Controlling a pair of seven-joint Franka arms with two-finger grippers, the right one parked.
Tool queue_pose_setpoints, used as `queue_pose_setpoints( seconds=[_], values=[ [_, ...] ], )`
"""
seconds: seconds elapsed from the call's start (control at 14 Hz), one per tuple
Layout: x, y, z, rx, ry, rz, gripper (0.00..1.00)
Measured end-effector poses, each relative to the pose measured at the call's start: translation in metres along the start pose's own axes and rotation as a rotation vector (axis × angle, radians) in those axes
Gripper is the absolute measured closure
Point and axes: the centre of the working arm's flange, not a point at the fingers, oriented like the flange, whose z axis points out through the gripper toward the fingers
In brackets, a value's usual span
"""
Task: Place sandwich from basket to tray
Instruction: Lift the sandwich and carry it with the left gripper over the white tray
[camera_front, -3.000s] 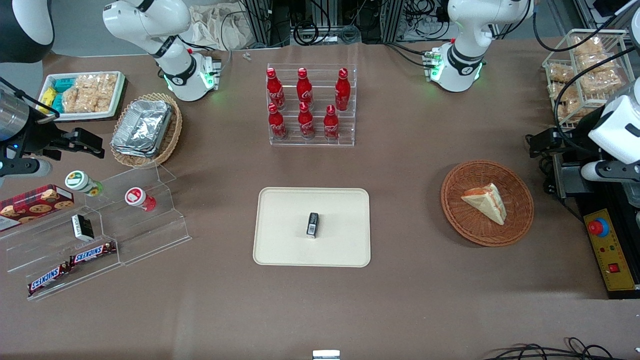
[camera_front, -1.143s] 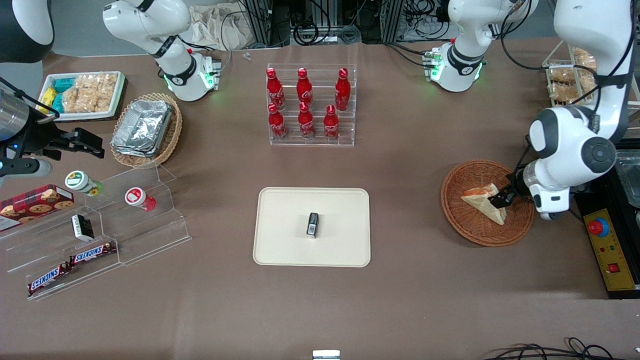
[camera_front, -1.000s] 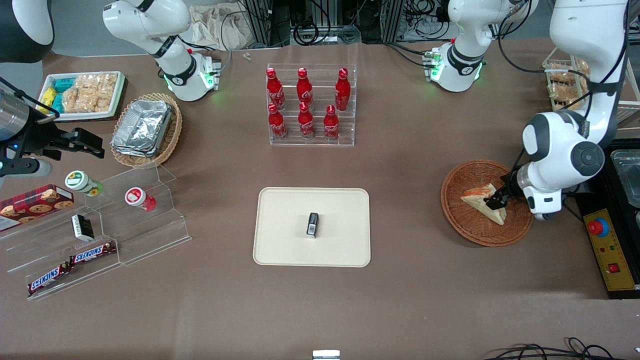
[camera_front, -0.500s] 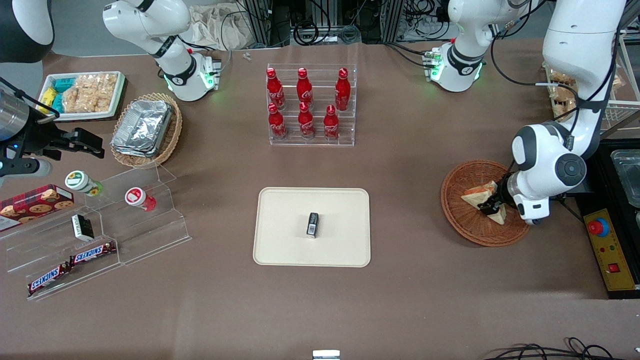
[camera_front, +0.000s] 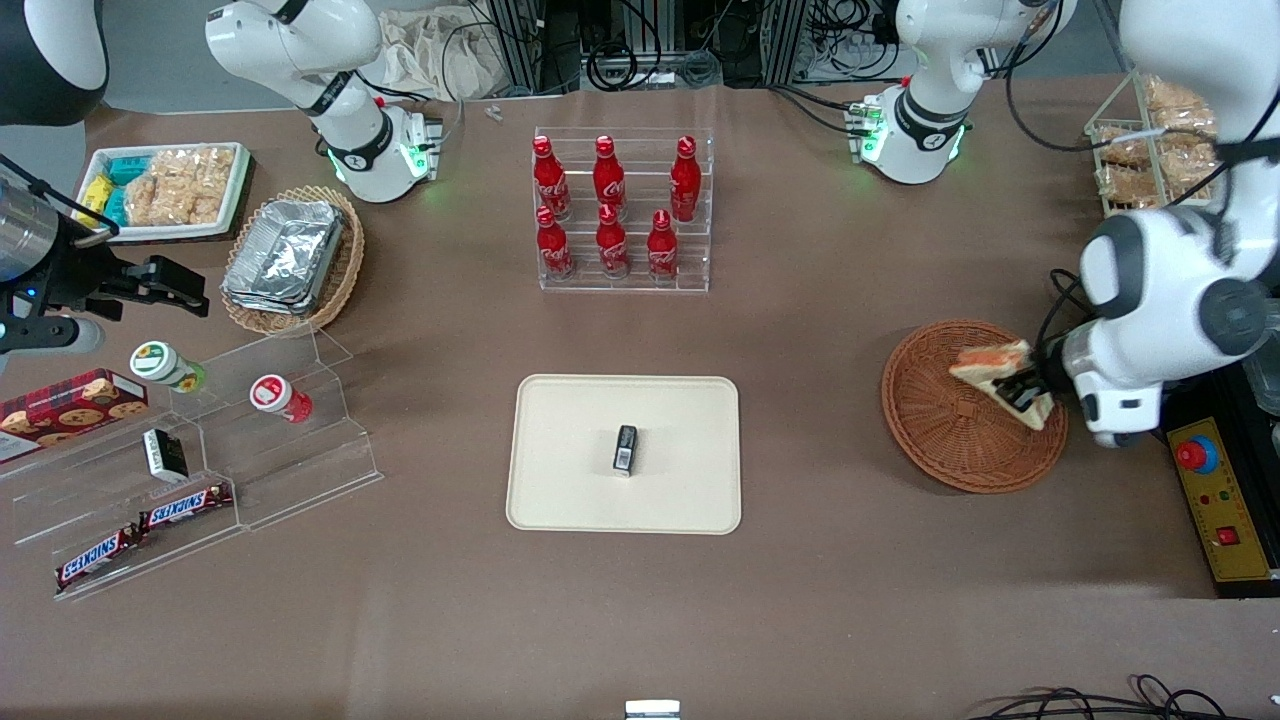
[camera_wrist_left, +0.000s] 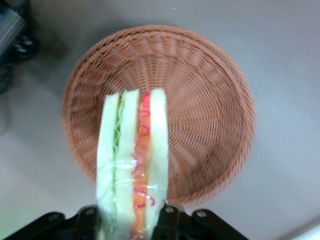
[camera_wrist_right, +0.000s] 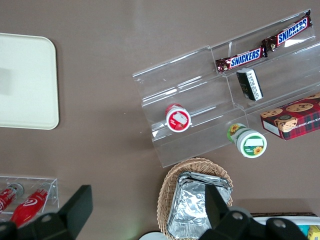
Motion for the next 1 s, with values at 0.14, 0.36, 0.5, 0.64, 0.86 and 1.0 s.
queue_pose_setpoints(
  seconds=[0.14, 0.36, 0.5, 0.64, 0.86, 1.0],
  values=[
    [-0.036, 0.021, -0.077, -0.015, -0.028, 0.16, 0.78],
    [-0.101, 0.086, -0.105, -0.038, -0.024, 0.389, 0.8],
    [-0.143, 0.137, -0.082, -0.052, -0.027, 0.561, 0.8],
    [-0.169, 0.18, -0.049, -0.087, -0.03, 0.733, 0.8],
    [-0.207, 0.243, 0.018, -0.119, -0.003, 0.897, 0.8],
    [-0.226, 0.276, 0.069, -0.12, 0.015, 0.941, 0.8]
  ],
)
